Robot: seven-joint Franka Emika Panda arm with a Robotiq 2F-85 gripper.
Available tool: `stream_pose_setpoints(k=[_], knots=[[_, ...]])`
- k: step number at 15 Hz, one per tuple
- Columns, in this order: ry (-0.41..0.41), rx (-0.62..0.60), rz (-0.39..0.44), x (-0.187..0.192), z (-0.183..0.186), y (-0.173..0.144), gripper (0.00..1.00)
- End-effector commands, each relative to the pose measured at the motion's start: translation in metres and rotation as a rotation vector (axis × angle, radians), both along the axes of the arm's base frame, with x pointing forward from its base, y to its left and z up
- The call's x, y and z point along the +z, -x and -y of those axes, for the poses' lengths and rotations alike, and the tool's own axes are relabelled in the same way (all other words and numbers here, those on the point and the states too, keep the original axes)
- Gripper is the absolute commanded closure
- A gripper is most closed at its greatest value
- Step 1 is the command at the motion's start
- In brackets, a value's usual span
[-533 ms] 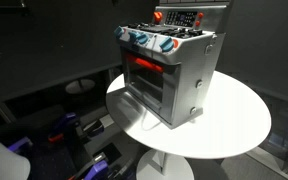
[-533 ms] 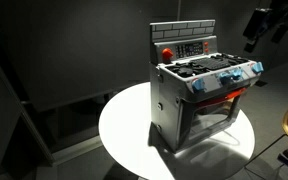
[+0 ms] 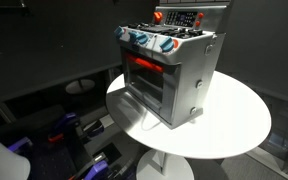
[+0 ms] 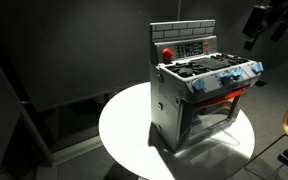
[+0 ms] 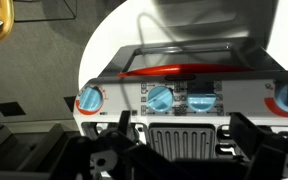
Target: Press the top right orange button on the stove
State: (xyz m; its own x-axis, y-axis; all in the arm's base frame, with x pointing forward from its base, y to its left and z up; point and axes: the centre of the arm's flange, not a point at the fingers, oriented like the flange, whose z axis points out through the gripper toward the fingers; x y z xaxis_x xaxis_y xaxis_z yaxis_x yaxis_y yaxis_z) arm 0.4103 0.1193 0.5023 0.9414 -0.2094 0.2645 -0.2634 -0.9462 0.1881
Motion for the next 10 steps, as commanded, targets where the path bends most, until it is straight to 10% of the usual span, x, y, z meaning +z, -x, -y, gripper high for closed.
stream_pose_setpoints(k=[1,10], knots=[[-0.028,-0.043,0.071,0.022,0.004,-0.016,0.0],[-0.086,-0.152,0.177,0.061,0.028,-0.064,0.0]])
